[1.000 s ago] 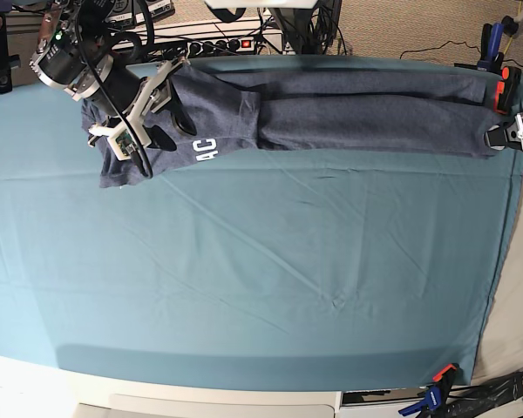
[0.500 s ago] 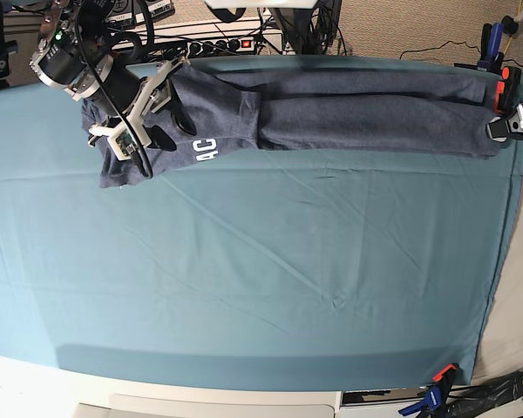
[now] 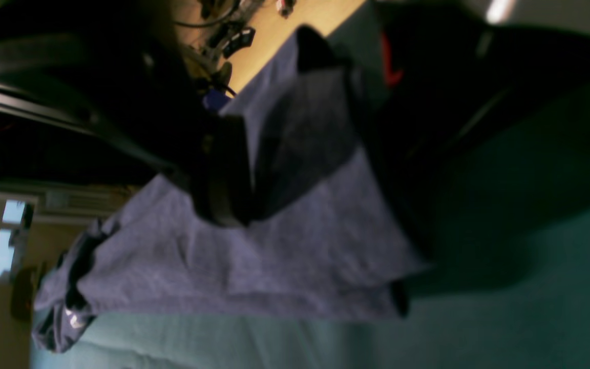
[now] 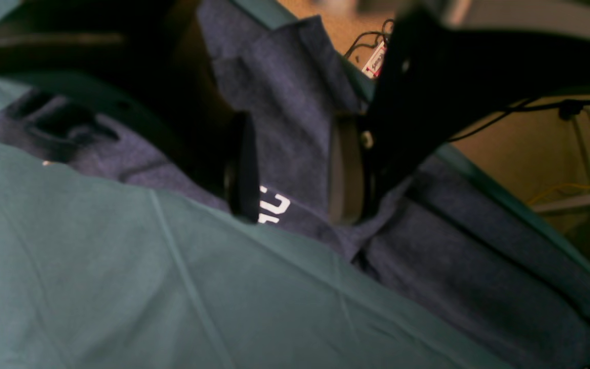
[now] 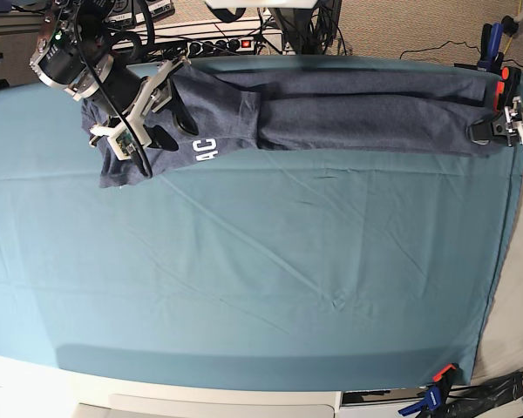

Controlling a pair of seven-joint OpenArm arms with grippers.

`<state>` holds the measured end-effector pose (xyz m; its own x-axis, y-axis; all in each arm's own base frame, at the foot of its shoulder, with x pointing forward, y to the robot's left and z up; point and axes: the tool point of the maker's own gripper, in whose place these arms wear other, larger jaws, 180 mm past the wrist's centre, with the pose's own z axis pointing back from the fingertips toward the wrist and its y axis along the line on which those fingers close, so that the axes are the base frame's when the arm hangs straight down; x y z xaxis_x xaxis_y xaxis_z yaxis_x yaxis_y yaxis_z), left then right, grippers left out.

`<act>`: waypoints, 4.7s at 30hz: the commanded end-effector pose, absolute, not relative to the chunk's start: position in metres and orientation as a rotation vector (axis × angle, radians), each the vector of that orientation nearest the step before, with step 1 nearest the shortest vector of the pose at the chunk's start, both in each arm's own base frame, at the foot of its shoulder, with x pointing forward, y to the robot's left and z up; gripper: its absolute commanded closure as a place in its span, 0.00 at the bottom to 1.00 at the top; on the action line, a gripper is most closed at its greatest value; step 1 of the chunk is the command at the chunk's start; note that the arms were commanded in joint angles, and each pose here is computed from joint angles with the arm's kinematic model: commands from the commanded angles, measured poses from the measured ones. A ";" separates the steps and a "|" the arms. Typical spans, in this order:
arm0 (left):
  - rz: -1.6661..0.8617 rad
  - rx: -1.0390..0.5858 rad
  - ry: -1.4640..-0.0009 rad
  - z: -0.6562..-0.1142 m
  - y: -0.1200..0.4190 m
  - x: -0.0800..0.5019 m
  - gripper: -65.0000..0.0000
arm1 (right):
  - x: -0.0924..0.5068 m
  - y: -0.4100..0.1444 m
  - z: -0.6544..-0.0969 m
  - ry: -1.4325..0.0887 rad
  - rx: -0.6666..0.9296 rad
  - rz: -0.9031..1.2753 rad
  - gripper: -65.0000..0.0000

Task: Fold the T-shirt properly
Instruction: 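Lower the left gripper and pinch the opposite shirt end, then lift the shirt end with the left gripper and fold it toward the right gripper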

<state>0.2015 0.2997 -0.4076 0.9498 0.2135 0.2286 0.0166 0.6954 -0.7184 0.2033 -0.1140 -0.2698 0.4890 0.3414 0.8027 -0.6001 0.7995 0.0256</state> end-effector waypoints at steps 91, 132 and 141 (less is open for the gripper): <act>-0.717 -0.676 -0.563 -0.317 0.123 0.199 1.00 | 0.210 -0.118 -0.264 -0.931 0.268 0.579 0.64; -0.458 -0.850 -0.617 -0.339 -0.007 0.197 1.00 | 0.213 -0.116 -0.259 -0.967 0.280 0.575 0.64; -0.471 -0.846 -0.636 -0.337 -0.013 0.202 1.00 | 0.213 -0.116 -0.259 -0.967 0.280 0.575 0.64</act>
<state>0.1964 -0.0086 -0.3495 0.7455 -0.1629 0.6463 0.5940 0.6022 -0.5334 0.2097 -0.1199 -0.2702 0.4767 0.3472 0.8076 -0.5661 0.8241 -0.0201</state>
